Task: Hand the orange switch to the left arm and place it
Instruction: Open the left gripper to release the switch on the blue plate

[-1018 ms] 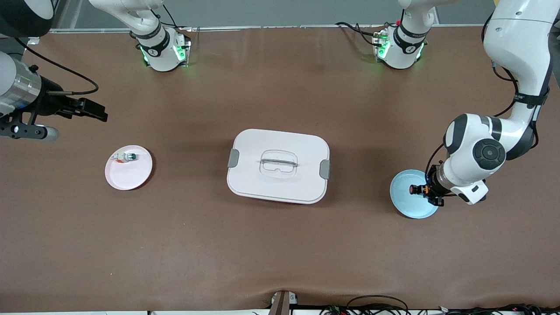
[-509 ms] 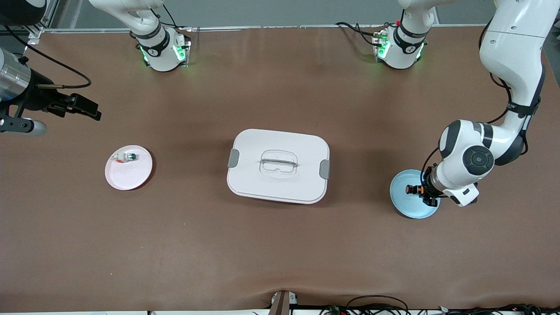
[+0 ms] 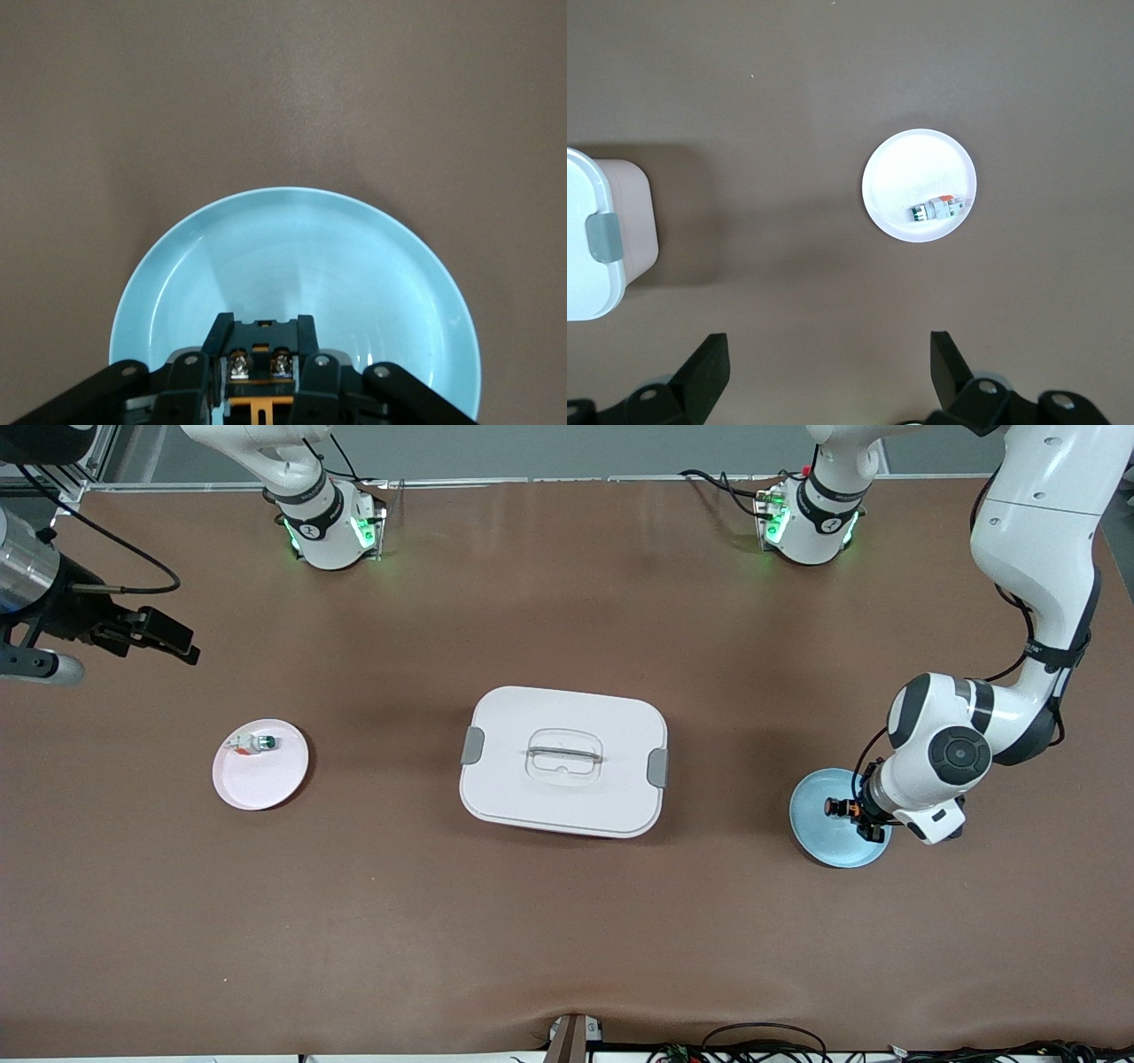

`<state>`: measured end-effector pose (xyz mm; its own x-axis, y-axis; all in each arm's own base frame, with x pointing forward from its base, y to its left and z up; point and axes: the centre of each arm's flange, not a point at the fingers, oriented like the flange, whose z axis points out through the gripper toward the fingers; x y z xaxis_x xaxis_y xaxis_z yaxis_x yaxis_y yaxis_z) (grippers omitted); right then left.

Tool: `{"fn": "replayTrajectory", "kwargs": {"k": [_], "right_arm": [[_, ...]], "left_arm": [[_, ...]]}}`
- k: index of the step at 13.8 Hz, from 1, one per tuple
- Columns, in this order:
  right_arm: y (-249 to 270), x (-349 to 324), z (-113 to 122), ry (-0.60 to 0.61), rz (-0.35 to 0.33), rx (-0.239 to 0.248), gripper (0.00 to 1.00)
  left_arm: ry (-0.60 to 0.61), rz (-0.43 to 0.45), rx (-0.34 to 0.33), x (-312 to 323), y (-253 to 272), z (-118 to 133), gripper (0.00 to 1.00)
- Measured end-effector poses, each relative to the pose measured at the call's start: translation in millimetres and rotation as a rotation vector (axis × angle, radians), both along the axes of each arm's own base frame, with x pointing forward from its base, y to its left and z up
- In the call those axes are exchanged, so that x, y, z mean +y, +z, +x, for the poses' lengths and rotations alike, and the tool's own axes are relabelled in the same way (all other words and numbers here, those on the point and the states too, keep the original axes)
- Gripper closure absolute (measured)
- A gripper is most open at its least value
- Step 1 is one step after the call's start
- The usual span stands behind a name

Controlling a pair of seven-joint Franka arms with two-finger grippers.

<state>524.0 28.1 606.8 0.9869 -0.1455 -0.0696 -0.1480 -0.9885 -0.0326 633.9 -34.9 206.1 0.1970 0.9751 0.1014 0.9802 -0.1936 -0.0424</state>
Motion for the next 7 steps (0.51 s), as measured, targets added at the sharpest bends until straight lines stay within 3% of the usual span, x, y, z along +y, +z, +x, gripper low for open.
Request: {"fn": "replayTrajectory", "kwargs": {"k": [7], "right_arm": [[4.0, -0.2, -6.9, -0.001, 0.000, -0.009, 0.00]], "left_arm": [[-0.001, -0.005, 0.009, -0.1, -9.8, -1.4, 0.67]]}}
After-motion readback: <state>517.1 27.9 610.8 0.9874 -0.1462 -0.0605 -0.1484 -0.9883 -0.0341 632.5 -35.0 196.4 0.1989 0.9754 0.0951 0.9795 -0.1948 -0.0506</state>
